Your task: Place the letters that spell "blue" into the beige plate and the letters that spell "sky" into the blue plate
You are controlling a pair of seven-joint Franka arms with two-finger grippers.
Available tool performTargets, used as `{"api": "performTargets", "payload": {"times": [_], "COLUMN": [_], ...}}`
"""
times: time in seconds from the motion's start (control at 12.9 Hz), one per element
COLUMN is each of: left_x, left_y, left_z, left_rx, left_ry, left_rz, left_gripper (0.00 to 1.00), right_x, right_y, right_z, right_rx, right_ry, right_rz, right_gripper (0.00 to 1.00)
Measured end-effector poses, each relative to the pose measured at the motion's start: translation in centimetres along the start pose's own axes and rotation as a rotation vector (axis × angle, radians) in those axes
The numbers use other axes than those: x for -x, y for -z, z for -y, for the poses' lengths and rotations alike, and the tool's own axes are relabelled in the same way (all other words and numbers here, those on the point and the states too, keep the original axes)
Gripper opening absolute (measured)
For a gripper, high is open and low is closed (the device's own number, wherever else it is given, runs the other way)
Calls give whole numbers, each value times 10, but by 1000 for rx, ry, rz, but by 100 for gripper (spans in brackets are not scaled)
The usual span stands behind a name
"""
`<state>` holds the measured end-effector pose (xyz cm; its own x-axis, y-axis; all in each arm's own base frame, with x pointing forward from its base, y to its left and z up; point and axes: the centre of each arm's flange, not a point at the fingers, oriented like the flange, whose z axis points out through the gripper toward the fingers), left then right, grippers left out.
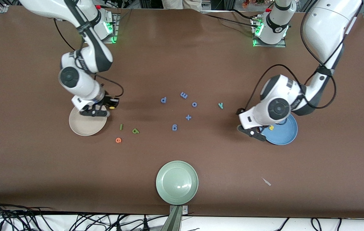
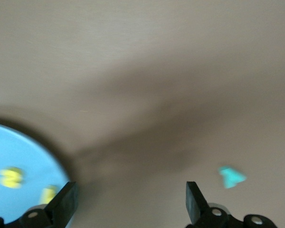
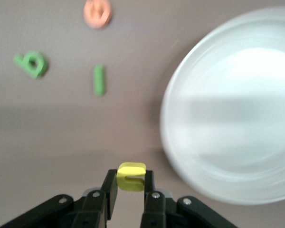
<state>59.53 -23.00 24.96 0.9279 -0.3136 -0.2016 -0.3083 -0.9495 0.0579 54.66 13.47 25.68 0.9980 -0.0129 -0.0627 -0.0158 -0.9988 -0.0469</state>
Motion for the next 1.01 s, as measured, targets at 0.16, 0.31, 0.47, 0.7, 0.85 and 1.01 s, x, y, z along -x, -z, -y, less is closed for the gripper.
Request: {"api": "performTargets", "payload": {"times": [0.16, 0.31, 0.47, 0.7, 0.85, 1.01], "left_x": [4, 14, 25, 43, 49, 49], "left_y": [-9, -26, -47, -80, -88, -89], "left_z": [-44, -85, -108, -110, -111, -111], "left_rx": [-6, -5, 8, -14, -12, -10], "left_ry": [146, 273, 344, 384, 405, 410], "left_rz": [4, -8, -32, -52, -53, -54], "left_gripper": [100, 100, 98, 89, 73, 63], "right_x": [-19, -23, -23, -24, -20, -17], "right_y": [0, -15, -21, -19, -20, -24], "right_z": [-51, -80, -78, -66, -40, -6], "right_rx": [35, 42, 40, 35, 24, 10], "right_ry": [54, 52, 56, 29, -13, -46], "right_rz": [-4, 20, 30, 24, 25, 27], "right_gripper": [27, 34, 42, 50, 50, 50]}}
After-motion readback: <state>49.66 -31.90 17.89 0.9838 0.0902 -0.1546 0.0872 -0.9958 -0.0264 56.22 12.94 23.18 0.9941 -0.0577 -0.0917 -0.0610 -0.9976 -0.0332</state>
